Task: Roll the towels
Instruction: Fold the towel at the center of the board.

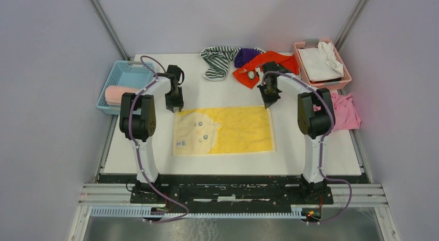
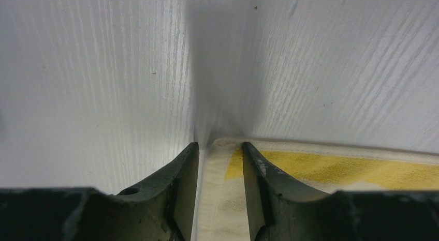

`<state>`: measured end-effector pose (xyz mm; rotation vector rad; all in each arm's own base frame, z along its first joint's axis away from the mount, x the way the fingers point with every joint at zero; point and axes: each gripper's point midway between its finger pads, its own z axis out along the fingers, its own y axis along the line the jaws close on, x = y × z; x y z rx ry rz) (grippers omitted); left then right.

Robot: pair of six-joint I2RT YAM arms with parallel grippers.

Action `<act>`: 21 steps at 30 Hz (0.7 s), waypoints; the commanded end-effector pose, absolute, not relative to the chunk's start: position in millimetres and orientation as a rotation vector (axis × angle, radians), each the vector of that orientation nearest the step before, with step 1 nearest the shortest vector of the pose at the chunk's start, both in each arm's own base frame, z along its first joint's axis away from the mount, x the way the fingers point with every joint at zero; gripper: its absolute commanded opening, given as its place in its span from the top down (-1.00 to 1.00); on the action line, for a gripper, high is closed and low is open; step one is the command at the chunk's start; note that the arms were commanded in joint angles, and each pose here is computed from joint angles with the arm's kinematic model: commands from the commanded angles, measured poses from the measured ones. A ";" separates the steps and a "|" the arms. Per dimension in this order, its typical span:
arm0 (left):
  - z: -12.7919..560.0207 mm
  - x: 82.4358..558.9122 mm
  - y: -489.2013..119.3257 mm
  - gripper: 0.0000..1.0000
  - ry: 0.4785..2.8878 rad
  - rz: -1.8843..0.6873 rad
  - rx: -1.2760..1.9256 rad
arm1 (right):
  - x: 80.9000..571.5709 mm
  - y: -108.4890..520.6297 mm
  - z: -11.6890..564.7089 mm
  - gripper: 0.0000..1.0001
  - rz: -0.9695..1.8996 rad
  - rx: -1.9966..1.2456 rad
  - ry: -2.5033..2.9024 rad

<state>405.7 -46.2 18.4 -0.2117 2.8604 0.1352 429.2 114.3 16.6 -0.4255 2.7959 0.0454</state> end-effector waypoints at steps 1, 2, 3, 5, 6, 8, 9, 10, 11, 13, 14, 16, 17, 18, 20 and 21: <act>0.3 392.9 -43.2 0.14 2.939 0.157 -0.129 | 434.2 111.7 19.4 0.89 0.035 -0.425 2.761; -6.7 388.7 -43.2 0.18 2.961 0.163 -0.125 | 434.3 111.3 18.6 0.89 0.032 -0.424 2.762; -12.9 384.3 -43.5 0.22 2.984 0.168 -0.121 | 434.7 111.1 19.1 0.89 0.033 -0.421 2.760; -23.1 377.0 -47.4 0.33 3.030 0.144 -0.113 | 434.0 111.1 19.3 0.89 0.028 -0.424 2.760; -26.1 375.0 -49.4 0.40 3.042 0.125 -0.113 | 434.5 110.3 20.0 0.89 0.024 -0.422 2.757; -26.3 376.9 -51.0 0.58 3.043 0.115 -0.111 | 434.8 109.0 21.5 0.89 0.015 -0.422 2.752; -23.2 380.5 -50.6 0.68 3.030 0.119 -0.114 | 435.6 108.4 22.3 0.89 0.010 -0.423 2.748; -17.3 386.8 -49.5 0.75 3.007 0.128 -0.118 | 437.3 107.5 23.7 0.89 0.004 -0.421 2.743; -10.8 393.7 -48.5 0.81 2.981 0.140 -0.120 | 439.4 106.8 25.7 0.90 0.000 -0.419 2.739; 8.1 412.4 -48.3 0.93 2.910 0.142 -0.127 | 444.2 103.3 32.5 0.90 -0.013 -0.411 2.733; 17.5 422.4 -48.1 0.94 2.873 0.141 -0.132 | 448.3 100.6 37.0 0.91 -0.025 -0.402 2.721; 38.9 444.7 -49.3 0.94 2.793 0.133 -0.132 | 457.1 93.3 48.3 0.92 -0.043 -0.379 2.694; 49.1 454.7 -49.7 0.95 2.757 0.133 -0.131 | 461.7 89.4 54.9 0.92 -0.052 -0.371 2.679; 58.7 465.1 -50.7 0.95 2.722 0.127 -0.128 | 466.3 85.5 61.8 0.92 -0.063 -0.363 2.662; 74.4 481.8 -51.8 0.94 2.668 0.119 -0.122 | 475.7 80.2 77.1 0.92 -0.078 -0.360 2.620; 81.7 488.4 -52.5 0.95 2.645 0.115 -0.120 | 480.1 78.1 85.2 0.92 -0.086 -0.365 2.598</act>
